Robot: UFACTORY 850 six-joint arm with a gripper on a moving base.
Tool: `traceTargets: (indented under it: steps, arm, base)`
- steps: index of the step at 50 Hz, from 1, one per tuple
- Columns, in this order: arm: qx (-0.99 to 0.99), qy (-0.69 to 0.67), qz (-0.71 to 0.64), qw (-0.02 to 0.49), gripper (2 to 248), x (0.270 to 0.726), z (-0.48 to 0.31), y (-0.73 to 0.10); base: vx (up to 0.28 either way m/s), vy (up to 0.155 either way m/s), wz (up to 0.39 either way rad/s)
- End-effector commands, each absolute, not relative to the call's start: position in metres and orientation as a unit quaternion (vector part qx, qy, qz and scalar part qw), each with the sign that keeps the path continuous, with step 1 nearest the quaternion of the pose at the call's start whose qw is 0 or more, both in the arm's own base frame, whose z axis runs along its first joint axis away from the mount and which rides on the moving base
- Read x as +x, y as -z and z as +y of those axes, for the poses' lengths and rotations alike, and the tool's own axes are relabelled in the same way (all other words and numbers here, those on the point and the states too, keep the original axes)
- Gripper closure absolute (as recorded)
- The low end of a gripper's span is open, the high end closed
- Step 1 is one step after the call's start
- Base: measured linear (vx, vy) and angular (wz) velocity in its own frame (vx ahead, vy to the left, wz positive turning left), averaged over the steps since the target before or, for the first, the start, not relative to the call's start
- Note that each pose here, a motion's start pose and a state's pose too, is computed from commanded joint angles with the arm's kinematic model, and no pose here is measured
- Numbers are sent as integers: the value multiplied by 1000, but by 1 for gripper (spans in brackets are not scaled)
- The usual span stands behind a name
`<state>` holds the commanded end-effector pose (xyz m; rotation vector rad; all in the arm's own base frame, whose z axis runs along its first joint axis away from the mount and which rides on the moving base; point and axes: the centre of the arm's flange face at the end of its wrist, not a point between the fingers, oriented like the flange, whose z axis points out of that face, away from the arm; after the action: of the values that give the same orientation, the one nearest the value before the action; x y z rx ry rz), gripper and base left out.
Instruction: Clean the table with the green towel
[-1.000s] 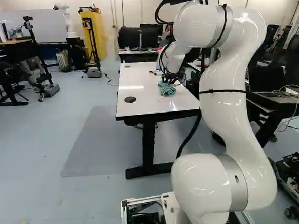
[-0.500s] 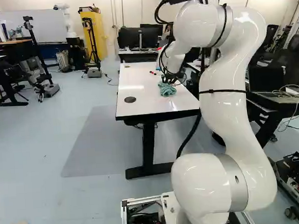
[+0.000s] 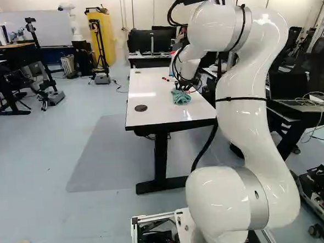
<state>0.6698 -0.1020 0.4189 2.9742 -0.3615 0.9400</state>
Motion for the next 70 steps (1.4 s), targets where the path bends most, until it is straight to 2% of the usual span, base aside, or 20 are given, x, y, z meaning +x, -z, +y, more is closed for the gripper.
traceTargets:
  steps: [38,70]
  arm:
    - [941,-313,-132,7,203,695,-132,-416]
    - [939,-302,-163,16,203,663,-172,-418]
  base:
    - [0,0,0]
    - [0,0,0]
